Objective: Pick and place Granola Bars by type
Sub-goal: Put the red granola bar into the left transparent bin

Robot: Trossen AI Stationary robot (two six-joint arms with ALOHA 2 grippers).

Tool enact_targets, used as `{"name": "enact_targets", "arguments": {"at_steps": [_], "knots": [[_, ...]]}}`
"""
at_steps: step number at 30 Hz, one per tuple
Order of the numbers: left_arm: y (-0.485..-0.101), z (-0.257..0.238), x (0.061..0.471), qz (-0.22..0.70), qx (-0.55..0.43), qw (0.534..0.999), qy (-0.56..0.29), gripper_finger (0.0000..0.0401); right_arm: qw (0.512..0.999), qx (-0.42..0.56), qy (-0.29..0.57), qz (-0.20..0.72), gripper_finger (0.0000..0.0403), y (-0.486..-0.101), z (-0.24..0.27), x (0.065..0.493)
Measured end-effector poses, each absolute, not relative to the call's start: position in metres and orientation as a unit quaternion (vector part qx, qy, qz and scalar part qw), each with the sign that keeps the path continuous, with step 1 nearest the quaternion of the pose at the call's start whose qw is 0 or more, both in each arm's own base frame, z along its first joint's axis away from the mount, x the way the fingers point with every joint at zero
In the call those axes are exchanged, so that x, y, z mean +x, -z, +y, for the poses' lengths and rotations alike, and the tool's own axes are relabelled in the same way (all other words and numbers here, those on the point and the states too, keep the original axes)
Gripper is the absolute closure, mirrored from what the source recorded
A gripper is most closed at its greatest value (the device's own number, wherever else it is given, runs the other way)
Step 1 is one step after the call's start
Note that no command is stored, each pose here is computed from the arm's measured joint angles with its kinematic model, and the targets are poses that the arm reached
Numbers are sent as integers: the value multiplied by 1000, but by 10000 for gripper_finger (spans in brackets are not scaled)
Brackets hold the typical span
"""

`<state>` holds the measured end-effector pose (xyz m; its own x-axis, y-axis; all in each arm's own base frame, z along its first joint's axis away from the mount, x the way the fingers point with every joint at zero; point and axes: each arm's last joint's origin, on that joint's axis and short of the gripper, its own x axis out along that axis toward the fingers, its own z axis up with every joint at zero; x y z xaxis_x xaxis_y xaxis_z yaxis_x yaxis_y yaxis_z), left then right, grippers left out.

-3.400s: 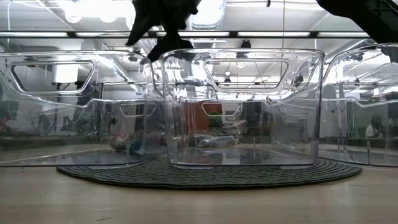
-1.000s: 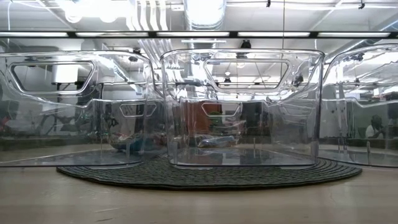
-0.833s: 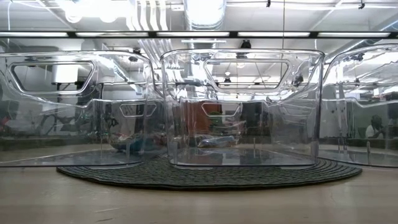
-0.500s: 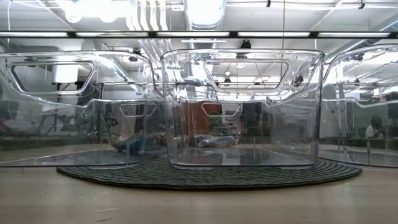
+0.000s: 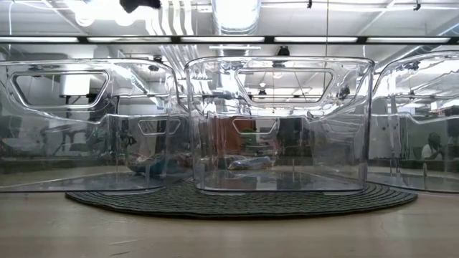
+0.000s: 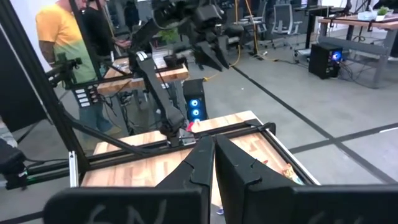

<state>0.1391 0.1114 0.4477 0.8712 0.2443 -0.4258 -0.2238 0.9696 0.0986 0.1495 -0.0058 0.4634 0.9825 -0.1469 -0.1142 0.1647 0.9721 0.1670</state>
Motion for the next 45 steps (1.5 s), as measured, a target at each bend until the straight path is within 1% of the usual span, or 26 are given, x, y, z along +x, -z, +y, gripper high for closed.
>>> {"name": "enact_targets", "arguments": {"at_steps": [4, 11, 17, 22, 26, 31, 35, 45], "knots": [[-427, 129, 145, 222, 14, 967, -128, 344, 988, 102, 106, 46, 394, -464, -7, 149], [-400, 145, 156, 255, 30, 954, -154, 344, 987, 108, 110, 46, 394, -463, -8, 149], [-388, 160, 167, 275, 39, 942, -187, 344, 986, 107, 121, 46, 394, -463, -8, 149], [-377, 171, 175, 301, 12, 927, -223, 344, 984, 106, 131, 50, 394, -462, -9, 149], [-369, 176, 179, 321, -6, 920, -226, 344, 984, 105, 134, 57, 394, -461, -9, 149], [-358, 182, 183, 368, -35, 898, -240, 340, 984, 107, 133, 57, 394, -461, -9, 149], [-356, 185, 185, 397, -47, 886, -233, 314, 983, 107, 134, 59, 394, -460, -9, 150], [-357, 202, 200, 463, -68, 854, -228, 217, 983, 107, 134, 69, 394, -457, -9, 157]]}}
